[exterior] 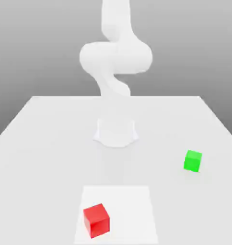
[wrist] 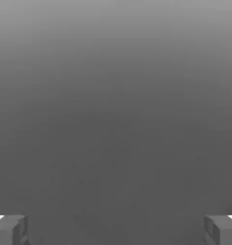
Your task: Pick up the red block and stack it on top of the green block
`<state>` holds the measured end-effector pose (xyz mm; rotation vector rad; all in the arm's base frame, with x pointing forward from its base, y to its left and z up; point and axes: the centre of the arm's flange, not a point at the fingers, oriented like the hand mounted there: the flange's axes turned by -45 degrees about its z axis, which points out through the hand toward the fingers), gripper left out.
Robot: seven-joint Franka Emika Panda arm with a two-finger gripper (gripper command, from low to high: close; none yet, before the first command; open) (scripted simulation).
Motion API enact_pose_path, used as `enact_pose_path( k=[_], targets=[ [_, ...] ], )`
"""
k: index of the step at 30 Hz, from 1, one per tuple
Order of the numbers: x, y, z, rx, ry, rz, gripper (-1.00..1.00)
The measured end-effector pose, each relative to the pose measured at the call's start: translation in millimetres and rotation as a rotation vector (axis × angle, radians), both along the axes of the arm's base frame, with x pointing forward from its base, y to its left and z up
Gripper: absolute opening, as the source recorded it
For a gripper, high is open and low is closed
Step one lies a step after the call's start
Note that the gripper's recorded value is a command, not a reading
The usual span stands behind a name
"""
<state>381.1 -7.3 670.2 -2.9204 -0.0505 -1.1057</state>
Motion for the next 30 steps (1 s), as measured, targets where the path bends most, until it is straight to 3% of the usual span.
enact_pose_path(
  k=[6, 12, 23, 28, 29, 30],
  targets=[
    [66, -11, -112, -0.022, 0.182, 0.112, 0.0],
    [99, -17, -231, -0.057, 0.355, 0.211, 0.0],
    [80, -38, -439, -0.165, 0.67, 0.375, 0.0],
    [75, -41, -505, -0.182, 0.704, 0.395, 0.0],
    [74, -41, -517, -0.181, 0.705, 0.395, -1.0],
    [74, -41, -517, -0.181, 0.705, 0.395, -1.0]
  ],
)
